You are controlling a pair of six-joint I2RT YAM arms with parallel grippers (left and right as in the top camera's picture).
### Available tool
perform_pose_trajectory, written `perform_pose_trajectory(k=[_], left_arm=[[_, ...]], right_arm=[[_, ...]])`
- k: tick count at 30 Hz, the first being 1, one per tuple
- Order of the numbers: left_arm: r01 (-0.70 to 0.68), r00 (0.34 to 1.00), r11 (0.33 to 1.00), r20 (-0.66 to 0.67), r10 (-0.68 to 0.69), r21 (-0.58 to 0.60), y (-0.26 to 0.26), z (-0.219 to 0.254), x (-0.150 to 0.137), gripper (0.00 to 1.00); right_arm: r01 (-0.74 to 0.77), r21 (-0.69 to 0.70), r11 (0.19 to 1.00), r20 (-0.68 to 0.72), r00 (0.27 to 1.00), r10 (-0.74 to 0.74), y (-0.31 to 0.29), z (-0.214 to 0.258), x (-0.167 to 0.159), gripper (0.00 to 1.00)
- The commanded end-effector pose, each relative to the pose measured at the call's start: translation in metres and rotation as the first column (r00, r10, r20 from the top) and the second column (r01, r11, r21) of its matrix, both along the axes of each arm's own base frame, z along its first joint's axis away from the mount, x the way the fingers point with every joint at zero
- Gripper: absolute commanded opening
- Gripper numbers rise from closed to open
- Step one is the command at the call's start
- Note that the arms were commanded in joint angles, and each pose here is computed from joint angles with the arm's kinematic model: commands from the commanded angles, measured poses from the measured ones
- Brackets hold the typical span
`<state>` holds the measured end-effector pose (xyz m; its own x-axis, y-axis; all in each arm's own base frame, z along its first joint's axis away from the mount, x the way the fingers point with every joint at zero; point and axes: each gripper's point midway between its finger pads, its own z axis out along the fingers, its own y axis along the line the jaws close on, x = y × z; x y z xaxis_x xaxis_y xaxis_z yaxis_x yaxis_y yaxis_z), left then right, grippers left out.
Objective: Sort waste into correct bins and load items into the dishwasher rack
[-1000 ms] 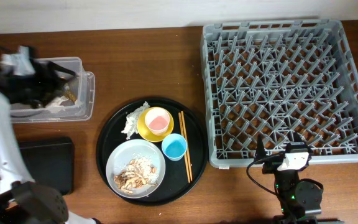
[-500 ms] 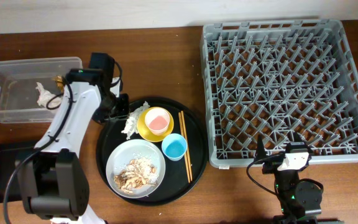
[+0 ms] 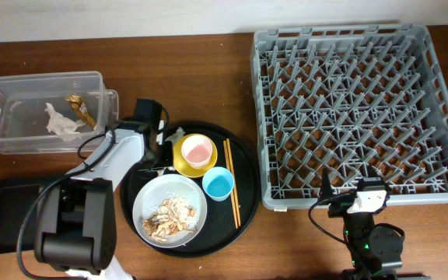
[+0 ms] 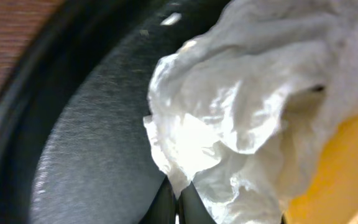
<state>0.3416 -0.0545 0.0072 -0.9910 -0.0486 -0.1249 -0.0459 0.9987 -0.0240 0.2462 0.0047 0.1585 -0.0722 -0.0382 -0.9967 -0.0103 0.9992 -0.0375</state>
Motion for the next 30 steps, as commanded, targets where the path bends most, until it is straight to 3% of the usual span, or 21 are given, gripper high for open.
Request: perform_pose_trajectory(k=[1,3,6,8,9,10,12,13,15,16,17,20,22,23,30], left_arm=[[-0.076,0.997,0.996,0.028,0.075,0.038,0.026,0.039,0.021,0.01],[-0.165,0.985,0.986,0.058,0.164,0.024,0.042,0.079,0.032,0.01],[-0.275,0.935,0.961,0.222,0.275,-0.029,0.072,0.161,0.063,0.01],[-0.406,0.848,0.908,0.327,0.416,-0.101,0.100,0.204,0.077,0.01],[-0.505,0.769,0.850,0.368,0.522,-0.152,0.127,0.222,0.083,0.01],[-0.584,0.693,0.789,0.390,0.607,-0.190,0.155,0.227,0.085,0.01],[-0.663,0.611,0.718,0.400,0.683,-0.213,0.190,0.229,0.082,0.06],[-0.689,0.580,0.691,0.405,0.707,-0.217,0.207,0.230,0.077,0.41],[-0.720,0.545,0.658,0.408,0.732,-0.220,0.226,0.230,0.071,0.64],[-0.727,0.537,0.650,0.407,0.739,-0.220,0.231,0.230,0.069,0.81],[-0.715,0.547,0.655,0.388,0.742,-0.245,0.226,0.229,0.069,0.99],[-0.650,0.641,0.668,0.212,0.738,-0.362,0.183,0.218,0.060,0.98],[-0.461,0.790,0.768,0.188,0.584,-0.445,0.146,0.224,0.059,0.97],[-0.385,0.827,0.800,0.212,0.520,-0.459,0.134,0.230,0.057,0.97],[-0.322,0.832,0.832,0.283,0.476,-0.452,0.109,0.277,0.019,0.95]], right_arm=[[0.019,-0.004,1.000,-0.006,1.000,-0.019,-0.004,-0.003,0.000,0.98],[0.019,-0.004,1.000,-0.006,1.000,-0.019,-0.004,-0.003,0.000,0.98],[0.019,-0.004,1.000,-0.006,1.000,-0.019,-0.004,-0.003,0.000,0.98],[0.019,-0.004,1.000,-0.006,1.000,-0.019,-0.004,-0.003,0.000,0.98],[0.019,-0.004,1.000,-0.006,1.000,-0.019,-0.004,-0.003,0.000,0.98],[0.019,-0.004,1.000,-0.006,1.000,-0.019,-0.004,-0.003,0.000,0.98],[0.019,-0.004,1.000,-0.006,1.000,-0.019,-0.004,-0.003,0.000,0.99],[0.019,-0.003,1.000,-0.006,1.000,-0.019,-0.004,-0.003,0.000,0.98],[0.019,-0.004,1.000,-0.006,1.000,-0.019,-0.004,-0.003,0.000,0.98],[0.019,-0.004,1.000,-0.006,1.000,-0.019,-0.004,-0.003,0.000,0.98],[0.019,-0.003,1.000,-0.006,1.000,-0.019,-0.004,-0.003,0.000,0.98],[0.019,-0.004,1.000,-0.006,1.000,-0.019,-0.004,-0.003,0.000,0.98],[0.019,-0.003,1.000,-0.006,1.000,-0.019,-0.004,-0.003,0.000,0.99],[0.019,-0.003,1.000,-0.006,1.000,-0.019,-0.004,-0.003,0.000,0.99],[0.019,-0.004,1.000,-0.006,1.000,-0.019,-0.004,-0.003,0.000,0.98]])
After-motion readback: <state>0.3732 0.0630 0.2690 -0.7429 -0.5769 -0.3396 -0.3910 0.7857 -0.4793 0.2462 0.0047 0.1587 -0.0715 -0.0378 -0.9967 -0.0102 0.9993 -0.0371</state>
